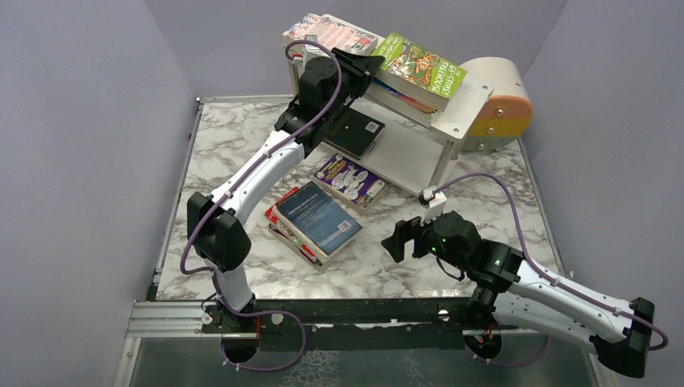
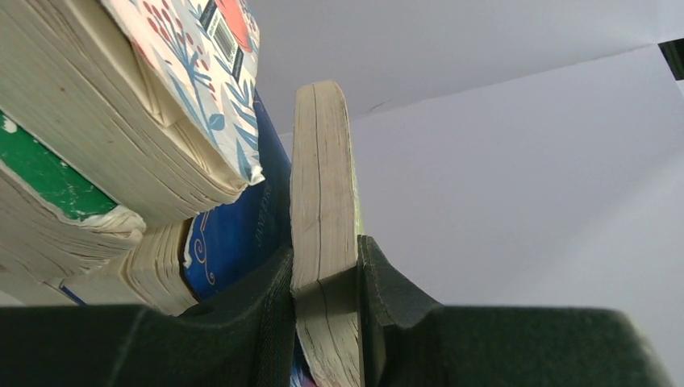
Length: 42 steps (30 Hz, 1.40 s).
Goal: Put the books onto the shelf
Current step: Place the book on the shelf.
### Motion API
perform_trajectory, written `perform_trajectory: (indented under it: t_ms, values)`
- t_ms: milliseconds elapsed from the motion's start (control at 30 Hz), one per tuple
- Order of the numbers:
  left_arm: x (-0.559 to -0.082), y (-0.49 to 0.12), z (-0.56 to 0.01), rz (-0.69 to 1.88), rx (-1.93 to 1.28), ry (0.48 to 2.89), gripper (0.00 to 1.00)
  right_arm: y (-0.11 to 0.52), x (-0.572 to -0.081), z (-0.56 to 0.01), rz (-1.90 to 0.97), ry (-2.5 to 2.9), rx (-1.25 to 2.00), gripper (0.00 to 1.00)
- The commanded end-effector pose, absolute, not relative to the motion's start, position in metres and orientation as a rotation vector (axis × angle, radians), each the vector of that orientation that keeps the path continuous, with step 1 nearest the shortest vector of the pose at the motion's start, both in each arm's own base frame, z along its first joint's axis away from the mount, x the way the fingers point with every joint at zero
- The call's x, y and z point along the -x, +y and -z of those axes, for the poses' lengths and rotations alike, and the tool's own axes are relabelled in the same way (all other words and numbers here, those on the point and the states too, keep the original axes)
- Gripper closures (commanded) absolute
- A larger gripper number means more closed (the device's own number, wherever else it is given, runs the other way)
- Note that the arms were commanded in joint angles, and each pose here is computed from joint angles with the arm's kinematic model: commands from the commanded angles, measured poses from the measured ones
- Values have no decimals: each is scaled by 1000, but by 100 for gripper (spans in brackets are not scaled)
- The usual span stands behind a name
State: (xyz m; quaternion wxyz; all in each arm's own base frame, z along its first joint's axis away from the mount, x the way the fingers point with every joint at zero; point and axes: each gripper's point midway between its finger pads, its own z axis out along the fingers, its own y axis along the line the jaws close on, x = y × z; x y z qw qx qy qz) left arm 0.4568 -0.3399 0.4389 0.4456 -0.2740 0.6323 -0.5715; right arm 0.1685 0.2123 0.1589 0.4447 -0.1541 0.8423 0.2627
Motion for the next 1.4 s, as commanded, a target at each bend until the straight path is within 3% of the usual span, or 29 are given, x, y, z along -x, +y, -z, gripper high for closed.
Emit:
perform_trajectory:
  t_ms: [0,67,200,367,800,1367]
  values:
    - [-443,-336,-481,1488,624,1473,77,211,-172,-159,-638,2074,354,0]
    - [-441,-332,-483,1470,623,1470,65,212,-172,-158,-639,2075,355,0]
    - [-439,-328,-486,1459,619,1466,50,214,-172,-157,-645,2077,360,0]
    - [-437,-328,-482,1458,621,1479,40,214,-172,-157,-645,2078,361,0]
    - [-424,-295,-510,1418,620,1415,38,218,-174,-158,-648,2074,369,0]
    - [-435,-263,-485,1412,628,1465,37,220,-182,-170,-612,2063,371,0]
